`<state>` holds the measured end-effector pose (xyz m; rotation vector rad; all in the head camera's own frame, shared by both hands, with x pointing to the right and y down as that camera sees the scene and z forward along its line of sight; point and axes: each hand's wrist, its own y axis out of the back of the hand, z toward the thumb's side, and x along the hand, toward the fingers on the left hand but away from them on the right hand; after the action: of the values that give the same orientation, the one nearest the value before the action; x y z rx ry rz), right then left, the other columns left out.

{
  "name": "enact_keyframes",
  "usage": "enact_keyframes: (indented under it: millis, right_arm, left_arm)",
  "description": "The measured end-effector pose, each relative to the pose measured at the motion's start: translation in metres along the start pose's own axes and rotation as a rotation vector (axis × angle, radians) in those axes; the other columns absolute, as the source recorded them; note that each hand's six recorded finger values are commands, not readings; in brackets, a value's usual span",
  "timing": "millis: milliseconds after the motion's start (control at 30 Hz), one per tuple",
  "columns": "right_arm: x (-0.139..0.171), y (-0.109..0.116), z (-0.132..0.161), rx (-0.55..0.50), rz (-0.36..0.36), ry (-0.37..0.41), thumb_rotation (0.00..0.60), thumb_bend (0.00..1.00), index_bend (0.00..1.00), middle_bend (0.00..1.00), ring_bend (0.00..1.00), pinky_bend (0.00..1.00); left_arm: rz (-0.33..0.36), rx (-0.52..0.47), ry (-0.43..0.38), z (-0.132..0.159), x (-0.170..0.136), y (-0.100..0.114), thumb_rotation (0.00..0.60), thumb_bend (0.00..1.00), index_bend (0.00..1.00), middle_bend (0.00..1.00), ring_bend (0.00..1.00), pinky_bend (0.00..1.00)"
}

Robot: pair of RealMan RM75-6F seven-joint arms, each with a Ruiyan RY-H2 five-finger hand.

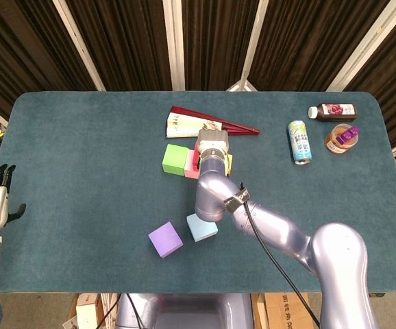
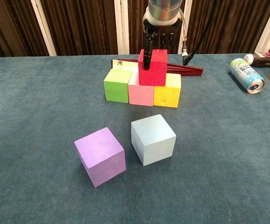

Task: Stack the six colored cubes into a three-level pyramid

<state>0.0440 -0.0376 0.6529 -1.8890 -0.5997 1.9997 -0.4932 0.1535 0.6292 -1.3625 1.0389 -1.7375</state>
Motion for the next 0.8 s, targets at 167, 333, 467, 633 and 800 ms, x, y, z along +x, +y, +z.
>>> enact_keyframes:
  millis: [167,333,467,633,800]
  right_arm:
    - [0.0002,0.0006,-0.0005,0.002,0.001,-0.003,0.600,0.34,0.31,0.27,0.13,0.00]
    - [-0.0009,0.0001,-0.0015,0.000,0.004,-0.005,0.600,0.34,0.30,0.25,0.12,0.00]
    - [-0.0016,-0.0003,-0.0018,-0.002,0.008,-0.005,0.600,0.34,0.30,0.24,0.11,0.00]
    - [-0.0022,-0.0004,-0.0023,-0.002,0.011,-0.006,0.600,0.34,0.26,0.21,0.10,0.00]
    - [-0.0023,-0.0014,-0.0022,-0.002,0.019,-0.003,0.600,0.34,0.25,0.19,0.08,0.00]
  left_arm:
    - [-0.003,0.002,-0.001,0.0006,0.0004,-0.0009,0.600,0.36,0.08,0.03,0.00,0.00]
    - [-0.001,0.003,0.000,0.0008,0.0003,-0.0008,0.600,0.36,0.08,0.03,0.00,0.00]
    - [-0.002,0.004,0.004,0.0001,0.0003,-0.0009,0.600,0.36,0.08,0.03,0.00,0.00]
    - [-0.005,0.007,0.006,0.0003,0.0007,-0.0017,0.600,0.36,0.08,0.03,0.00,0.00]
    - [-0.007,0.009,0.006,0.0009,0.0010,-0.0024,0.600,0.36,0.08,0.02,0.00,0.00]
